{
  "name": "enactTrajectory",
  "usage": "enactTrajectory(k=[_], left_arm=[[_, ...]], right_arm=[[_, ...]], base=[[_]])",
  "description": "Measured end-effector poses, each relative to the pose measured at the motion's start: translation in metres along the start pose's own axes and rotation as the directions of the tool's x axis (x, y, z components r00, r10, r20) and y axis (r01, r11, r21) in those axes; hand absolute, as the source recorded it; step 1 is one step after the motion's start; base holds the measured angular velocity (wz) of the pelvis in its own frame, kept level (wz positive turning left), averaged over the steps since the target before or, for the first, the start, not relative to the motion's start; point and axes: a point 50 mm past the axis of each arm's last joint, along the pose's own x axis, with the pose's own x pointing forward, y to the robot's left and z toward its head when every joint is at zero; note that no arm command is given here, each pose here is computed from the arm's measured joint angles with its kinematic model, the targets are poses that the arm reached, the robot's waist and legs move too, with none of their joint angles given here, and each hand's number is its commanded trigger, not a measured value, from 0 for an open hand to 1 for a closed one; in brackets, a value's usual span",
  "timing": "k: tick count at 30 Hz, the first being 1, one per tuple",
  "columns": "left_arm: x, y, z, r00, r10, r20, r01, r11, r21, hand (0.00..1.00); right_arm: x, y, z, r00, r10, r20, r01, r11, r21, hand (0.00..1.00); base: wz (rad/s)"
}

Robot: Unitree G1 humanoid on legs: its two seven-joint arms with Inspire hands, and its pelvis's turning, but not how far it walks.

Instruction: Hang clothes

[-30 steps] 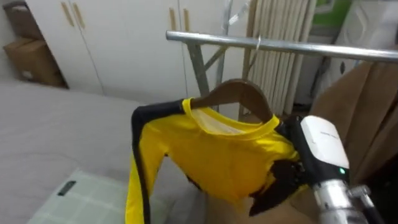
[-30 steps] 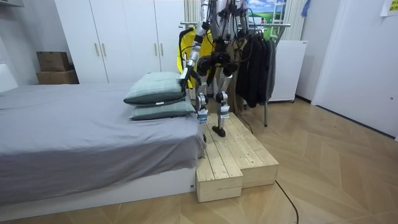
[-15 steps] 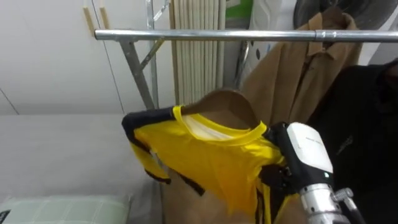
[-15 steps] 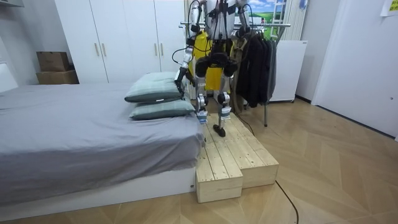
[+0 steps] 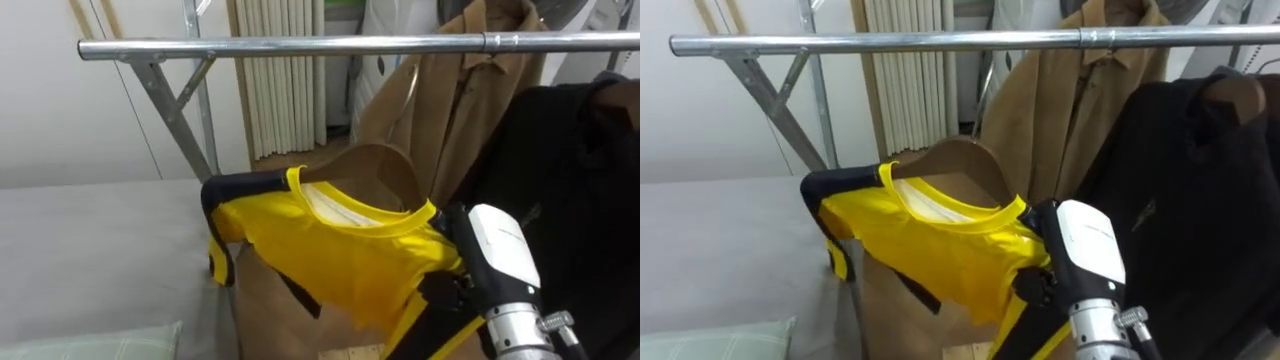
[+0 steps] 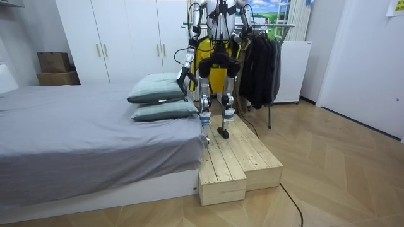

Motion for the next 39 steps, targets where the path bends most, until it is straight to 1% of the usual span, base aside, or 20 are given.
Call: enactTrajectory(k=[5, 8, 13, 17, 23, 28, 30, 33, 39], left_arm=[[0.000, 0.002, 0.001, 1.000, 0.005, 0.002, -0.005, 1.000, -0.018, 0.00], [0.001, 0.007, 0.001, 1.000, 0.015, 0.002, -0.015, 1.000, -0.018, 0.00], [0.001, 0.009, 0.001, 1.000, 0.020, 0.002, -0.019, 1.000, -0.018, 0.00], [0.001, 0.009, 0.001, 1.000, 0.024, 0.004, -0.024, 1.000, -0.005, 0.00], [0.001, 0.011, 0.002, 1.000, 0.029, 0.009, -0.029, 1.000, -0.011, 0.00], [0.002, 0.014, 0.003, 0.999, 0.035, 0.023, -0.035, 0.999, -0.025, 0.00], [0.002, 0.016, 0.003, 0.999, 0.041, 0.024, -0.040, 0.999, -0.028, 0.00], [0.002, 0.021, 0.004, 0.998, 0.052, 0.028, -0.051, 0.998, -0.029, 0.00], [0.002, 0.025, 0.007, 0.997, 0.063, 0.054, -0.061, 0.997, -0.045, 0.00]], right_arm=[[0.002, -0.010, 0.004, 0.999, -0.013, 0.038, 0.014, 1.000, -0.026, 1.00], [0.002, -0.009, 0.006, 0.999, 0.000, 0.046, 0.002, 0.999, -0.033, 1.00], [0.003, -0.008, 0.007, 0.998, 0.029, 0.058, -0.025, 0.997, -0.067, 1.00], [0.008, -0.011, 0.011, 0.996, 0.044, 0.079, -0.036, 0.994, -0.101, 1.00], [0.011, -0.012, 0.012, 0.994, 0.068, 0.084, -0.059, 0.992, -0.108, 1.00], [0.023, -0.024, 0.016, 0.991, 0.046, 0.123, -0.029, 0.989, -0.143, 1.00], [0.032, -0.032, 0.023, 0.988, 0.018, 0.156, 0.006, 0.989, -0.149, 1.00], [0.039, -0.040, 0.029, 0.982, -0.010, 0.189, 0.039, 0.988, -0.150, 1.00], [0.041, -0.045, 0.028, 0.980, -0.022, 0.195, 0.049, 0.989, -0.137, 1.00]], base=[[-0.07], [-0.06], [0.00], [0.00], [0.05], [0.01], [0.00], [0.08], [0.08]])
